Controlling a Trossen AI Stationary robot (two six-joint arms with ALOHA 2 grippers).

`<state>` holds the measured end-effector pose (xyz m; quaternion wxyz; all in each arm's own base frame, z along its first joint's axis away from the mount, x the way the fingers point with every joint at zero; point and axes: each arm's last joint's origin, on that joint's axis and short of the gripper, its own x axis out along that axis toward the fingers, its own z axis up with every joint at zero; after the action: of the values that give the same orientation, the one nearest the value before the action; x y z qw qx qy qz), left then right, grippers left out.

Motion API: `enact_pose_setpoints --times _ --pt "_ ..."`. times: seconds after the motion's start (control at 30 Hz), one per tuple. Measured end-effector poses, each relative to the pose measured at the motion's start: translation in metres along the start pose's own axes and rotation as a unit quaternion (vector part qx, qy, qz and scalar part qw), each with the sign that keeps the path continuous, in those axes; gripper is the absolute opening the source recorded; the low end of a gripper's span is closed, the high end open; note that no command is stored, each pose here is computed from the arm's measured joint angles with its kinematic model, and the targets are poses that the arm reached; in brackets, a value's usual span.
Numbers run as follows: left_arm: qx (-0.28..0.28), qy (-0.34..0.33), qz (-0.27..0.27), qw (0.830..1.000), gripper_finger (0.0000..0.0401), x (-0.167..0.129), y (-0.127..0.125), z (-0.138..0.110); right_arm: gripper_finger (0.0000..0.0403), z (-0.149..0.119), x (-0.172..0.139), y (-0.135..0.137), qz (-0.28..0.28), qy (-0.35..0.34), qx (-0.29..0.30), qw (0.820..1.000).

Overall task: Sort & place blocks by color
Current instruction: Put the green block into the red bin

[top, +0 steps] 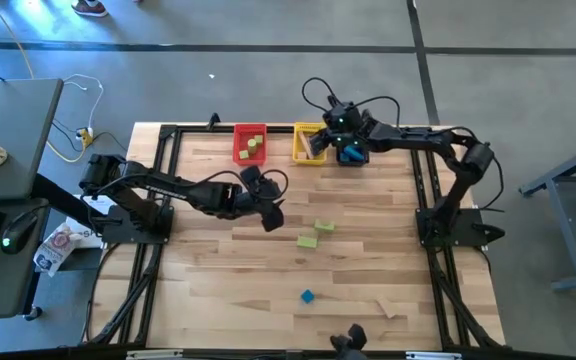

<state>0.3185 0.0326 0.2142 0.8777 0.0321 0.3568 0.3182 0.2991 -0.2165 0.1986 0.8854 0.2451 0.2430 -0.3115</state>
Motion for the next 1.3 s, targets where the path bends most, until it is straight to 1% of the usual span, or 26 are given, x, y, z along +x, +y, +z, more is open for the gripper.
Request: enact_pose_setpoints --times 0.13,0.3,0.4,0.6,0.7,0.77,0.87,1.03,1.2,1.3 --pt "0.009 0.014 0.003 1.000 0.0236 0.000 0.000 -0.003 0.0199 0.002 -0.018 0.017 0.053 0.020 -0.009 0.998" --pt "0.003 0.042 0.007 0.999 0.0236 -0.001 0.001 -0.009 0.0199 -0.009 -0.039 0.046 0.084 0.070 -0.037 0.993" --pt "0.000 0.058 0.001 0.998 0.0236 -0.001 0.001 -0.013 0.0199 -0.021 -0.049 0.063 0.094 0.113 -0.054 0.988" --pt "0.006 0.071 -0.005 0.997 0.0236 -0.004 -0.002 -0.016 0.0200 -0.052 -0.063 0.094 0.105 0.201 -0.094 0.969" --pt "0.007 0.071 -0.006 0.997 0.0236 -0.005 -0.003 -0.017 0.0200 -0.066 -0.070 0.111 0.120 0.228 -0.120 0.959" --pt "-0.003 0.072 -0.011 0.997 0.0236 -0.005 -0.004 -0.017 0.0200 -0.076 -0.074 0.123 0.131 0.243 -0.138 0.951" --pt "-0.017 0.079 -0.031 0.996 0.0236 -0.005 -0.005 -0.017 0.0200 -0.089 -0.082 0.140 0.138 0.249 -0.168 0.944" --pt "-0.023 0.088 -0.061 0.994 0.0236 -0.005 -0.007 -0.017 0.0200 -0.109 -0.095 0.160 0.110 0.236 -0.248 0.933" --pt "-0.025 0.087 -0.062 0.994 0.0236 -0.005 -0.007 -0.017 0.0200 -0.123 -0.105 0.171 0.089 0.225 -0.312 0.919" --pt "-0.025 0.087 -0.062 0.994 0.0236 -0.005 -0.007 -0.017 0.0200 -0.127 -0.108 0.175 0.086 0.224 -0.327 0.914"
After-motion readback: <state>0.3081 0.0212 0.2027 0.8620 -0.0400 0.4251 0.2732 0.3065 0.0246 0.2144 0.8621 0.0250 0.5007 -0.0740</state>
